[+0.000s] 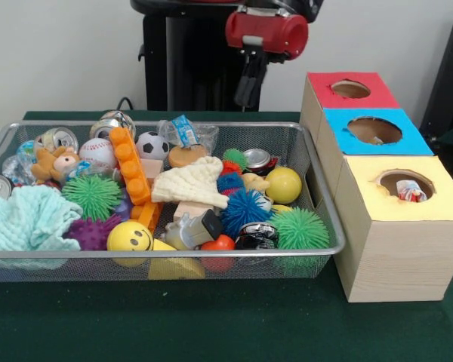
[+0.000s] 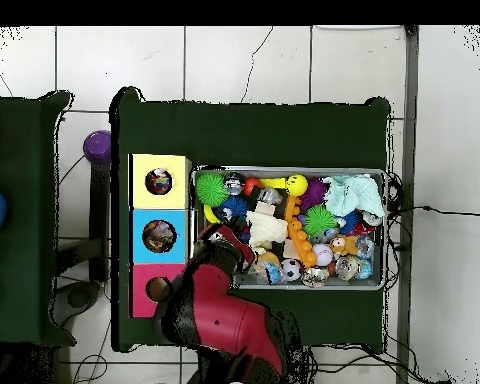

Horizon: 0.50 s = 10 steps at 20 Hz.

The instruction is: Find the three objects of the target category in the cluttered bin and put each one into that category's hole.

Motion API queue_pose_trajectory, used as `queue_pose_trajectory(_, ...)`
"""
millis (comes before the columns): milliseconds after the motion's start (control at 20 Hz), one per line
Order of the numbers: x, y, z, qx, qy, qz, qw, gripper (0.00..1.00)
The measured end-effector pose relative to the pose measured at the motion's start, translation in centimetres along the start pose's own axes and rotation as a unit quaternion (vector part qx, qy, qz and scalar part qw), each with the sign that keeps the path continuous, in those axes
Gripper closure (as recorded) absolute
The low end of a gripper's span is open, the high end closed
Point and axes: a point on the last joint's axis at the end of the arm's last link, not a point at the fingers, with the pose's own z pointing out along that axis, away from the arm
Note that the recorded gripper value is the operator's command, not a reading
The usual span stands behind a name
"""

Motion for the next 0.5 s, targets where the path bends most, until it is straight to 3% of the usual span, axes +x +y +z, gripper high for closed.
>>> queue_pose_trajectory(500, 7.3, 5.6, -3.1, -0.04, 0.025, -0.025, 0.9986, 1.0)
